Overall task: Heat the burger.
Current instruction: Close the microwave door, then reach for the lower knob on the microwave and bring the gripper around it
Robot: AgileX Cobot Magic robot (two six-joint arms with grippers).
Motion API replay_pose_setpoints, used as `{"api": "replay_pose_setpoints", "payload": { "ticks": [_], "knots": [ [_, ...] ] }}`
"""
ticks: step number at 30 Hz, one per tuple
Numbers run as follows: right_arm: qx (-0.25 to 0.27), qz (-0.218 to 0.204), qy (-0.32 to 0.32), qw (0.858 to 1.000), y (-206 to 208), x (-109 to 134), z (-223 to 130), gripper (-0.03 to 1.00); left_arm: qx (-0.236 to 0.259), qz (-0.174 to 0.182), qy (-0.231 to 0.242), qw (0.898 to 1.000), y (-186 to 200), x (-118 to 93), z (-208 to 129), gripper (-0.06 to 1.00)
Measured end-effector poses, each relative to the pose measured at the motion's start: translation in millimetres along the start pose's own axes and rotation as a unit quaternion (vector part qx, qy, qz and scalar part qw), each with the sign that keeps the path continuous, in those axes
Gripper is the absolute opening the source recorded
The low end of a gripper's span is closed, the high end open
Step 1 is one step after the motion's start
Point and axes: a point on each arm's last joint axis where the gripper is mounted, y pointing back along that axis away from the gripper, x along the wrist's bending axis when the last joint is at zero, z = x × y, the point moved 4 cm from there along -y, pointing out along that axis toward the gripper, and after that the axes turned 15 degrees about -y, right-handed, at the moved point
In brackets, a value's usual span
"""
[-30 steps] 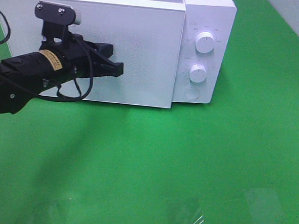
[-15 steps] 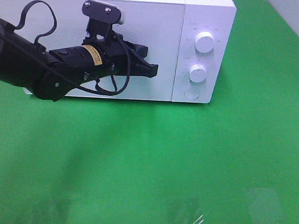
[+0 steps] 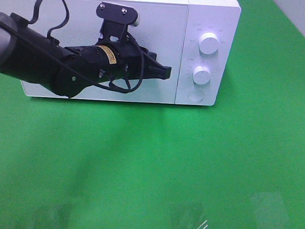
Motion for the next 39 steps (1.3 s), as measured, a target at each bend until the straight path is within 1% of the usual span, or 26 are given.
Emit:
{"api": "replay_pose_setpoints", "payload": {
  "ticks": [3,4,6,7,8,9,10,11,12,13,14,15,16,17,18,20,21,22,23,25,26,29,30,34,36,39],
  "knots": [
    [0.000,0.000,0.000,1.000,0.0,0.0,0.0,0.74,0.016,-0.002,0.007,1.000,4.8,-1.3,1.8,0.00],
    [0.000,0.000,0.000,1.000,0.0,0.0,0.0,0.74,0.046,-0.009,0.008,0.999,11.0,-4.8,1.3,0.03],
    [0.000,0.000,0.000,1.000,0.0,0.0,0.0,0.74,0.060,-0.014,0.007,0.998,14.1,-7.6,1.6,0.07],
    [0.000,0.000,0.000,1.000,0.0,0.0,0.0,0.74,0.096,-0.023,0.006,0.995,21.4,-10.0,-0.2,0.19],
    [0.000,0.000,0.000,1.000,0.0,0.0,0.0,0.74,0.096,-0.023,0.006,0.995,21.4,-10.0,-0.2,0.19],
    [0.000,0.000,0.000,1.000,0.0,0.0,0.0,0.74,0.136,-0.031,0.006,0.990,29.3,-12.1,-3.4,0.34],
    [0.000,0.000,0.000,1.000,0.0,0.0,0.0,0.74,0.136,-0.031,0.006,0.990,29.3,-12.1,-3.4,0.34],
    [0.000,0.000,0.000,1.000,0.0,0.0,0.0,0.74,0.171,-0.037,0.009,0.984,38.5,-12.6,-4.7,0.50],
    [0.000,0.000,0.000,1.000,0.0,0.0,0.0,0.74,0.191,-0.040,0.012,0.981,44.1,-12.9,-5.3,0.60],
    [0.000,0.000,0.000,1.000,0.0,0.0,0.0,0.74,0.191,-0.040,0.012,0.981,44.1,-12.9,-5.3,0.60],
    [0.000,0.000,0.000,1.000,0.0,0.0,0.0,0.74,0.225,-0.045,0.018,0.973,54.5,-13.5,-6.4,0.74],
    [0.000,0.000,0.000,1.000,0.0,0.0,0.0,0.74,0.225,-0.045,0.018,0.973,54.5,-13.5,-6.4,0.74],
    [0.000,0.000,0.000,1.000,0.0,0.0,0.0,0.74,0.258,-0.051,0.023,0.965,66.5,-14.0,-6.0,0.85],
    [0.000,0.000,0.000,1.000,0.0,0.0,0.0,0.74,0.258,-0.051,0.023,0.965,66.5,-14.0,-6.0,0.85],
    [0.000,0.000,0.000,1.000,0.0,0.0,0.0,0.74,0.296,-0.058,0.028,0.953,79.2,-15.2,-7.7,0.87],
    [0.000,0.000,0.000,1.000,0.0,0.0,0.0,0.74,0.312,-0.061,0.031,0.947,86.1,-15.7,-7.6,0.89],
    [0.000,0.000,0.000,1.000,0.0,0.0,0.0,0.74,0.340,-0.068,0.034,0.937,98.3,-16.6,-6.9,0.90],
    [0.000,0.000,0.000,1.000,0.0,0.0,0.0,0.74,0.340,-0.068,0.034,0.937,98.3,-16.6,-6.9,0.90],
    [0.000,0.000,0.000,1.000,0.0,0.0,0.0,0.74,0.361,-0.073,0.035,0.929,110.3,-16.8,-4.4,0.90],
    [0.000,0.000,0.000,1.000,0.0,0.0,0.0,0.74,0.370,-0.075,0.036,0.925,116.2,-16.8,-2.9,0.90],
    [0.000,0.000,0.000,1.000,0.0,0.0,0.0,0.74,0.388,-0.079,0.035,0.918,127.2,-16.9,-1.0,0.90],
    [0.000,0.000,0.000,1.000,0.0,0.0,0.0,0.74,0.400,-0.083,0.035,0.912,136.9,-16.8,1.9,0.90],
    [0.000,0.000,0.000,1.000,0.0,0.0,0.0,0.74,0.414,-0.087,0.033,0.905,148.1,-16.6,4.8,0.90],
    [0.000,0.000,0.000,1.000,0.0,0.0,0.0,0.74,0.426,-0.088,0.034,0.900,161.7,-14.1,9.4,0.90],
    [0.000,0.000,0.000,1.000,0.0,0.0,0.0,0.74,0.431,-0.071,0.057,0.898,176.1,3.9,14.7,0.90],
    [0.000,0.000,0.000,1.000,0.0,0.0,0.0,0.74,0.434,-0.063,0.066,0.896,179.1,11.5,14.6,0.90]
  ]
}}
